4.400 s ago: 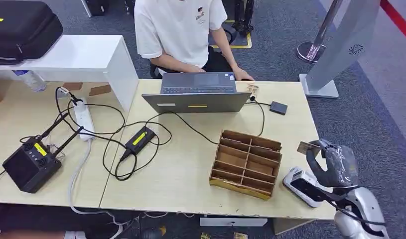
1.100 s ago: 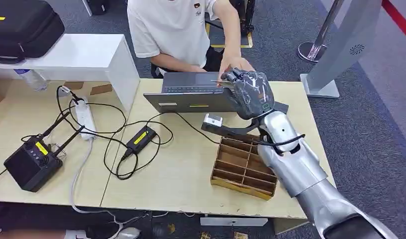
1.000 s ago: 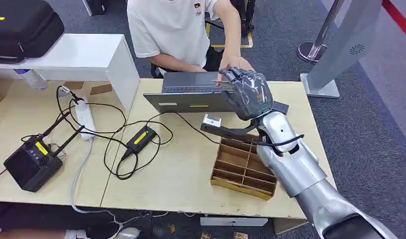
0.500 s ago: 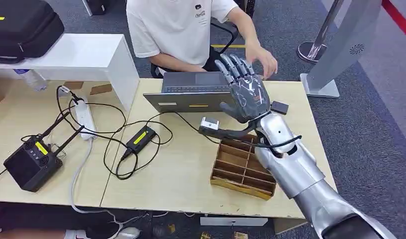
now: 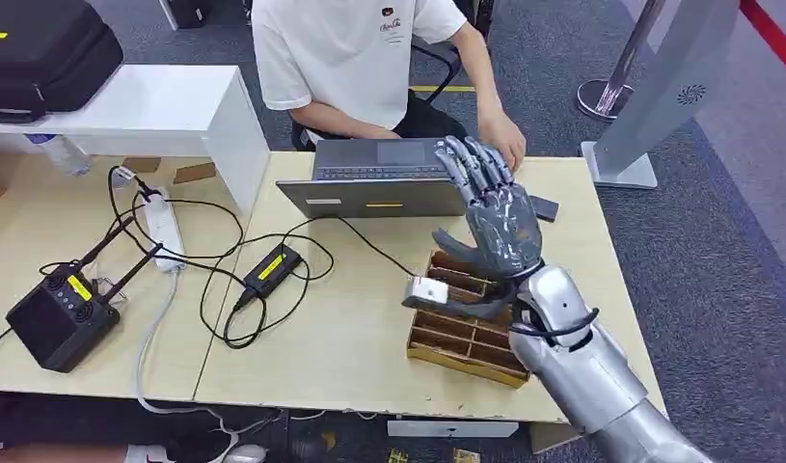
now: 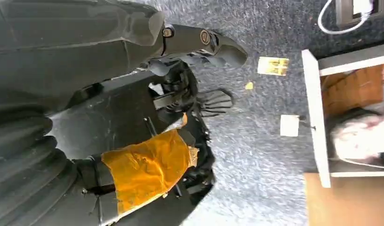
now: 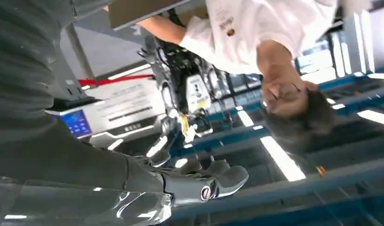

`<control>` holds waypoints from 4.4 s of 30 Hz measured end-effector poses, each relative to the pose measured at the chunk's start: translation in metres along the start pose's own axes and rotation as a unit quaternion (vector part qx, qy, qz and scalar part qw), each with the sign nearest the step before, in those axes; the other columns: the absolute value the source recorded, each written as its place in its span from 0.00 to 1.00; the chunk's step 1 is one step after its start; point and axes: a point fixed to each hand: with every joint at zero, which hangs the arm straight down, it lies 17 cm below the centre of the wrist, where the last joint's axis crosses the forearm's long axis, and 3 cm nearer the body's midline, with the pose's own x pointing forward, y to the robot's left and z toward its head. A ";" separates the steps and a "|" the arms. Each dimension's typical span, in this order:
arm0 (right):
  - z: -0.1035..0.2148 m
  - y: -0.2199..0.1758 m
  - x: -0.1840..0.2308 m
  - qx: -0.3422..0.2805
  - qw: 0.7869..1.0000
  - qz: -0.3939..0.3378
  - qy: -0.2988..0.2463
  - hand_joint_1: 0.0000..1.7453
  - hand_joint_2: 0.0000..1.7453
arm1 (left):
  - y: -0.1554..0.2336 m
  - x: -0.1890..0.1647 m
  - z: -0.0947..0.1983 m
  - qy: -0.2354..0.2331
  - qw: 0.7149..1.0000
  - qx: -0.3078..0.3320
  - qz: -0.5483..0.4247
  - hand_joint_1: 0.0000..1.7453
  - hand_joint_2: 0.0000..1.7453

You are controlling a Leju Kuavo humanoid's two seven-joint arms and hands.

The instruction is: Pass the card to the sensor for recognition and then transmit it.

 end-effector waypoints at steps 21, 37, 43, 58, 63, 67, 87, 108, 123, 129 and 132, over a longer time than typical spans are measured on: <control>0.177 -0.034 0.036 0.027 0.997 -0.066 0.013 0.00 1.00 | 0.043 -0.026 -0.001 -0.009 0.996 0.032 0.089 0.00 1.00; 0.207 -0.024 0.045 0.058 0.994 -0.085 0.031 0.00 1.00 | 0.045 -0.028 -0.001 -0.009 0.994 0.035 0.102 0.00 1.00; 0.238 0.000 0.054 0.103 0.985 -0.120 0.064 0.00 1.00 | 0.047 -0.030 -0.001 -0.012 0.995 0.039 0.095 0.00 1.00; 0.279 0.069 0.107 0.215 0.975 -0.050 0.025 0.00 1.00 | 0.038 -0.026 -0.002 -0.001 0.997 0.035 0.065 0.00 1.00; 0.276 0.079 0.116 0.221 0.974 -0.051 0.017 0.00 1.00 | 0.031 -0.023 -0.001 -0.002 0.998 0.033 0.062 0.00 1.00; 0.271 0.088 0.125 0.224 0.974 -0.038 0.004 0.00 1.00 | 0.025 -0.022 -0.001 0.000 0.998 0.029 0.050 0.00 1.00; 0.191 0.096 0.139 0.165 0.986 -0.008 -0.004 0.00 1.00 | -0.003 -0.010 0.000 0.007 1.000 0.011 0.023 0.00 1.00; 0.193 0.113 0.085 0.184 0.981 0.040 0.052 0.00 1.00 | -0.009 -0.010 0.001 0.015 1.000 0.003 -0.001 0.00 1.00; 0.199 0.114 0.070 0.190 0.978 0.046 0.067 0.00 1.00 | -0.009 -0.010 0.001 0.017 1.000 0.002 0.000 0.00 1.00; 0.201 0.114 0.062 0.191 0.977 0.052 0.076 0.00 1.00 | -0.009 -0.010 0.001 0.017 1.000 0.000 0.001 0.00 1.00; 0.202 0.114 0.057 0.191 0.977 0.054 0.082 0.00 1.00 | -0.009 -0.010 0.001 0.017 1.000 -0.001 0.002 0.00 1.00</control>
